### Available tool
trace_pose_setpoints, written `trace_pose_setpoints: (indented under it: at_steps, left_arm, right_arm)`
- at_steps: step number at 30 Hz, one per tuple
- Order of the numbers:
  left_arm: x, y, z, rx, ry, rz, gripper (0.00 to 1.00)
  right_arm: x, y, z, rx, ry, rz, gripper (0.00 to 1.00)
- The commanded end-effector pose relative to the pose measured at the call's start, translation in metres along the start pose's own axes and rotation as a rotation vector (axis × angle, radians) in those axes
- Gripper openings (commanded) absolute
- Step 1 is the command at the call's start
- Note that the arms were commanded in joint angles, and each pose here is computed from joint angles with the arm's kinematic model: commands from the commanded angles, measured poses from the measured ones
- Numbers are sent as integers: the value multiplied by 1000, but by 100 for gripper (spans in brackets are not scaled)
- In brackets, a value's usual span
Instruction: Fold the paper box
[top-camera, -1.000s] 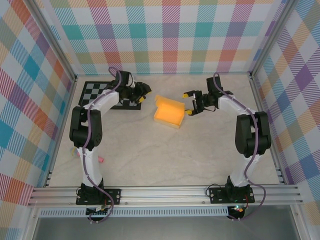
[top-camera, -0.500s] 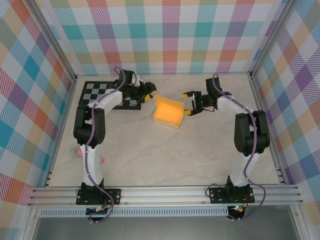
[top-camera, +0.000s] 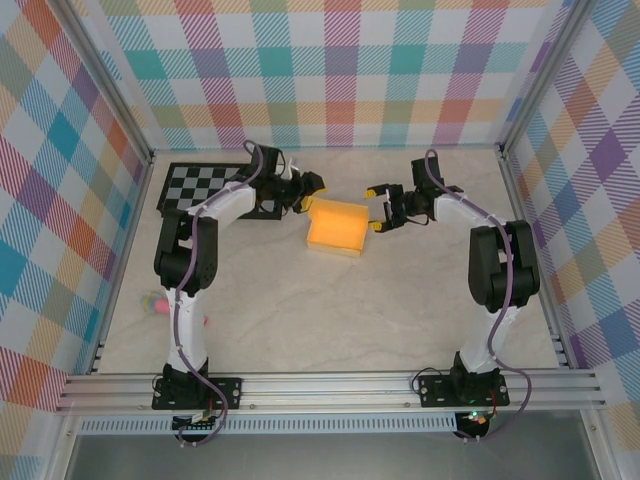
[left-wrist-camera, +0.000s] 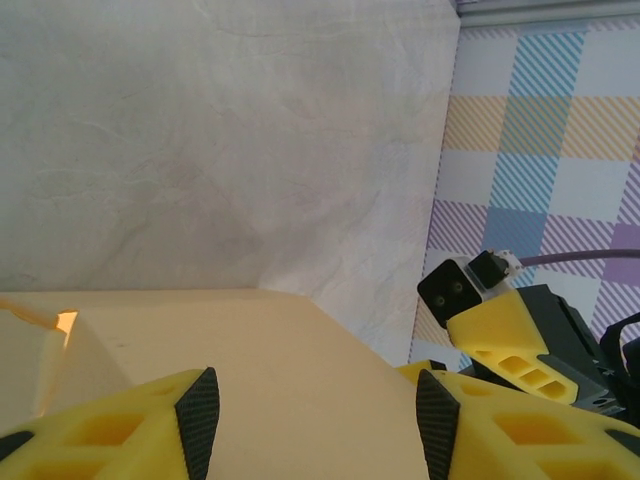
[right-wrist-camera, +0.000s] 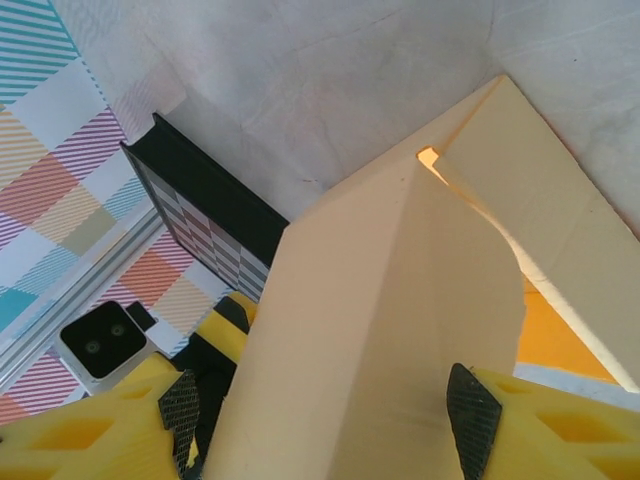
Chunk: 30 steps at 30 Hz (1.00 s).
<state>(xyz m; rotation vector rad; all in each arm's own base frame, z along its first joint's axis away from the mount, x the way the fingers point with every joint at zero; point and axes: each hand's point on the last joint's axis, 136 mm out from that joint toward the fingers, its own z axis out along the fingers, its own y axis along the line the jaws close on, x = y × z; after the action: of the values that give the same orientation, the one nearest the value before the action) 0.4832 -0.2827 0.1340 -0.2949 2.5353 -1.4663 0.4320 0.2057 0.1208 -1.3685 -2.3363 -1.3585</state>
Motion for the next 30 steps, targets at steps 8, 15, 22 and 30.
trace_pose_setpoints:
  at_steps: [8, 15, 22, 30]
  left_arm:
    - [20, 4, 2, 21, 7, -34, 52]
    - [18, 1, 1, 49, -48, -52, 46]
    - [17, -6, -3, 62, -60, -40, 46]
    - [20, 9, -24, -18, -48, -39, 57]
  right_arm:
    - [5, -9, 12, 0, 10, 15, 64]
    - [5, -21, 17, 22, 7, -11, 58]
    - [3, -30, 9, 64, -36, -75, 53]
    - [4, -27, 3, 62, -34, -89, 54]
